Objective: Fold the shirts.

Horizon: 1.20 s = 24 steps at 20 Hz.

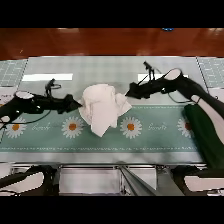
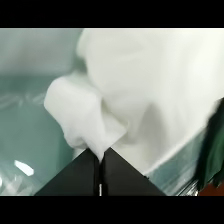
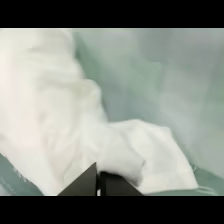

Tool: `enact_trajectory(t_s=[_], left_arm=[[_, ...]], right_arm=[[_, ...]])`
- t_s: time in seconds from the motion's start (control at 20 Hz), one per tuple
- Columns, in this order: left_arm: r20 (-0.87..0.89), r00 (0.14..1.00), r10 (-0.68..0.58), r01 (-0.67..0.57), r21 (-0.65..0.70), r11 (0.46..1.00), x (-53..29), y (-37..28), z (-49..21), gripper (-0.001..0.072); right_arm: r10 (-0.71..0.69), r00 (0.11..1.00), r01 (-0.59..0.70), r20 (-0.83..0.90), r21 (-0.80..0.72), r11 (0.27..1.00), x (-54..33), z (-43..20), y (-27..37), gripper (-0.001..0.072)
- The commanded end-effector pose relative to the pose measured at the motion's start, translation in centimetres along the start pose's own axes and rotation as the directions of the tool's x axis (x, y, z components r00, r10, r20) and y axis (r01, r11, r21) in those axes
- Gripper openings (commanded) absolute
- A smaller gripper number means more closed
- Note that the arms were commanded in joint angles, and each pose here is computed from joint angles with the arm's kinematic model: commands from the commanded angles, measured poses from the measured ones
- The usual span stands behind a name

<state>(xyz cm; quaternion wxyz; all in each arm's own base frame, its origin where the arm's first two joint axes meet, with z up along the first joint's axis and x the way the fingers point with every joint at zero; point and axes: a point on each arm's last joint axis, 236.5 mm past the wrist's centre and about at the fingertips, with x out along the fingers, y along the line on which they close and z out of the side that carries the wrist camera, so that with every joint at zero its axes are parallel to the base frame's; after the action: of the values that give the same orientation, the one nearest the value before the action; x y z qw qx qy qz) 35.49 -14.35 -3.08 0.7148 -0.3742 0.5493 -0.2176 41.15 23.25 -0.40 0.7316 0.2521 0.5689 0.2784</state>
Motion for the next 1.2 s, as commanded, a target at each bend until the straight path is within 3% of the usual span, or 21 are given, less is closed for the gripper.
enact_trajectory(t_s=[0.0, 0.15, 0.3, 0.5, 0.7, 0.9, 1.05, 1.15], left_arm=[[0.175, 0.982, -0.074, 0.054, 0.116, 0.992, -6.8, -6.1, 6.4, 0.0016], [0.386, 0.913, -0.130, 0.045, 0.222, 0.974, -15.6, -12.2, 11.6, 0.0015], [0.523, 0.826, -0.209, -0.006, 0.378, 0.926, -24.7, -19.6, 12.3, 0.0016], [0.664, 0.687, -0.297, -0.175, 0.547, 0.818, -34.8, -28.2, 7.8, 0.0016], [0.769, 0.544, -0.334, -0.348, 0.569, 0.745, -40.2, -32.5, 1.0, 0.0016], [0.797, 0.458, -0.394, -0.467, 0.593, 0.656, -41.5, -36.3, -6.3, 0.0016], [0.860, 0.410, -0.305, -0.571, 0.502, 0.650, -42.1, -34.8, -9.7, 0.0016], [0.883, 0.421, -0.208, -0.604, 0.444, 0.662, -41.7, -32.0, -11.0, 0.0016]], right_arm=[[-0.192, 0.969, 0.210, 0.154, -0.111, 0.971, -10.0, 5.3, 0.6, 0.0023], [-0.158, 0.900, 0.275, 0.405, -0.249, 0.929, -21.3, 8.8, 8.8, 0.0023], [-0.163, 0.743, 0.445, 0.649, -0.298, 0.844, -33.2, 8.2, 15.1, 0.0023], [-0.153, 0.515, 0.613, 0.844, -0.237, 0.753, -45.1, 2.0, 19.2, 0.0024], [-0.171, 0.352, 0.694, 0.920, -0.134, 0.707, -52.0, -5.3, 20.0, 0.0023], [-0.147, 0.310, 0.698, 0.939, -0.120, 0.706, -54.2, -9.8, 20.7, 0.0024], [-0.210, 0.356, 0.706, 0.911, -0.114, 0.699, -53.2, -11.2, 19.1, 0.0024], [-0.278, 0.390, 0.716, 0.878, -0.099, 0.691, -52.1, -11.3, 17.4, 0.0024]])
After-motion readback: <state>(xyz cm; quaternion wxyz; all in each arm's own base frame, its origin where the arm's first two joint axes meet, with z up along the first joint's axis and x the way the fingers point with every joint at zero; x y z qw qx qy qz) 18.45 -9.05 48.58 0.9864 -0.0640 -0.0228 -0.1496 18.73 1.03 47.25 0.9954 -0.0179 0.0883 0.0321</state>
